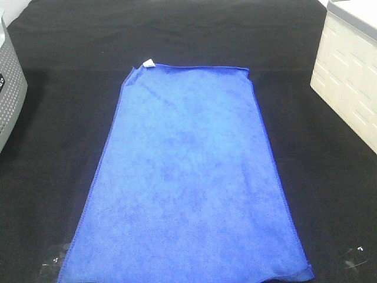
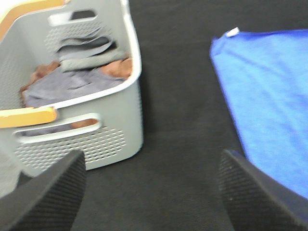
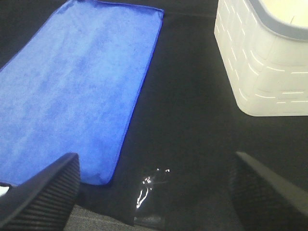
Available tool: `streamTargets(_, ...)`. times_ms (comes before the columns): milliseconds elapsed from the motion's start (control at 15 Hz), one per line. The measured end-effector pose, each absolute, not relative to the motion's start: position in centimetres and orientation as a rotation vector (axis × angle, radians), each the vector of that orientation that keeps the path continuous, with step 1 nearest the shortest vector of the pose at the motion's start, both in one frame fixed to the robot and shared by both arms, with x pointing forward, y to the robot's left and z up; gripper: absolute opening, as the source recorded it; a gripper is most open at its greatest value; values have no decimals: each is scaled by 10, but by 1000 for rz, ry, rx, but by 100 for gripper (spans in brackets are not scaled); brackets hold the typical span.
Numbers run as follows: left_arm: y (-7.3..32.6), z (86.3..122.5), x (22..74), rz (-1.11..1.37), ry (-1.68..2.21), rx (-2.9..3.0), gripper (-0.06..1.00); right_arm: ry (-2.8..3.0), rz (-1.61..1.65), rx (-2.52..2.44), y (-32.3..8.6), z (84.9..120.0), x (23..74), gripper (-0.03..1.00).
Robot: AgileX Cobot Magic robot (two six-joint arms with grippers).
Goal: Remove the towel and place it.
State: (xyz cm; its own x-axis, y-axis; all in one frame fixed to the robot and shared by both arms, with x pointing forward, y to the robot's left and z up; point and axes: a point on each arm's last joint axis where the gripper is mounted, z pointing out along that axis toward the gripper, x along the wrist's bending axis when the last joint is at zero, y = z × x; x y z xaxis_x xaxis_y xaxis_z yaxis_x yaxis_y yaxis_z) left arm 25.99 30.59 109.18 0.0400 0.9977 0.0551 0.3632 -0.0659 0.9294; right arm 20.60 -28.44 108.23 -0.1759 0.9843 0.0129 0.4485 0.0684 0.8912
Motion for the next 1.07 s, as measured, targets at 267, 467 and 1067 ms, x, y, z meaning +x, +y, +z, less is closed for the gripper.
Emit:
streamTargets(267,302,1073,241,1030,1330,1512,72,1758,1010,1479,-284,1062,215,81)
streamTargets(467,301,1070,238,1028,1307,1489,72,1815,960,1519,-285,1041,225,81)
streamTargets(1067,302,1054,234,917,1434,1608,72,1774,975,1467,-286,1038,234,81)
